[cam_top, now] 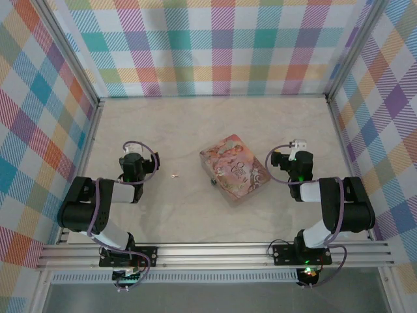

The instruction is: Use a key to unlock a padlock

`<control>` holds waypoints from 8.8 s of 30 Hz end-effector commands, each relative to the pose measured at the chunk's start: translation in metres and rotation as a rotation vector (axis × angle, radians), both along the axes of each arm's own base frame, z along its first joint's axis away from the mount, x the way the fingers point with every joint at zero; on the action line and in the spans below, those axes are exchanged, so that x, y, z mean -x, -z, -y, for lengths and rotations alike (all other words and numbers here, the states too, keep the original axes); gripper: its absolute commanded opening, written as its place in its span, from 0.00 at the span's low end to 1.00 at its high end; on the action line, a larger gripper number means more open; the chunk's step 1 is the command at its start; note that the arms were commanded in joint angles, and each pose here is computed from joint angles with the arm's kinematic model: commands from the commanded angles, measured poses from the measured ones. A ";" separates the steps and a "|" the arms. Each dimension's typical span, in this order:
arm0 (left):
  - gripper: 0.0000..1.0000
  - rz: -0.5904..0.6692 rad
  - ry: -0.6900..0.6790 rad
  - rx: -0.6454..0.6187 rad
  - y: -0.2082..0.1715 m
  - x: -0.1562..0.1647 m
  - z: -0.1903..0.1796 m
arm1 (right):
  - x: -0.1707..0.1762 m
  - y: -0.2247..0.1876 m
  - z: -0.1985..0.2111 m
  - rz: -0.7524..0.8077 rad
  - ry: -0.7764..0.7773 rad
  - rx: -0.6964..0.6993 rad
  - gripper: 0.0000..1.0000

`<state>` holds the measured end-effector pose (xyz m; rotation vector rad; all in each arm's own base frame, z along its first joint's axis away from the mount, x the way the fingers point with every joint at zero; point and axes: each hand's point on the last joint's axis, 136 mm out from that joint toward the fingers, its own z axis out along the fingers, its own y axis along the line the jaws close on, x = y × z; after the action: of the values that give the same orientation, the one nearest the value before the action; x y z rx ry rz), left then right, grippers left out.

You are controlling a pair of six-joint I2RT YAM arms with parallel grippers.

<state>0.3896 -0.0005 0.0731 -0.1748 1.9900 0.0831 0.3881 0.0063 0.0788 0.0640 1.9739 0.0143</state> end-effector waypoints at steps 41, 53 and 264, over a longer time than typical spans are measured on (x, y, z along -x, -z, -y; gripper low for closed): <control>1.00 -0.032 0.050 0.060 -0.079 -0.024 0.013 | 0.011 -0.102 0.004 0.080 0.069 -0.126 1.00; 1.00 -0.394 0.446 0.667 -0.085 -0.052 0.143 | 0.085 -0.095 -0.047 -0.273 0.035 -0.681 0.99; 0.00 -0.650 -0.021 0.648 -0.097 0.040 0.169 | 0.122 -0.115 -0.201 -0.491 -0.503 -0.491 0.83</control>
<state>0.3445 -0.1514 0.1356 -0.8002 2.6239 -0.4210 0.2672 0.1990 0.1766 -0.0638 2.4561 0.8157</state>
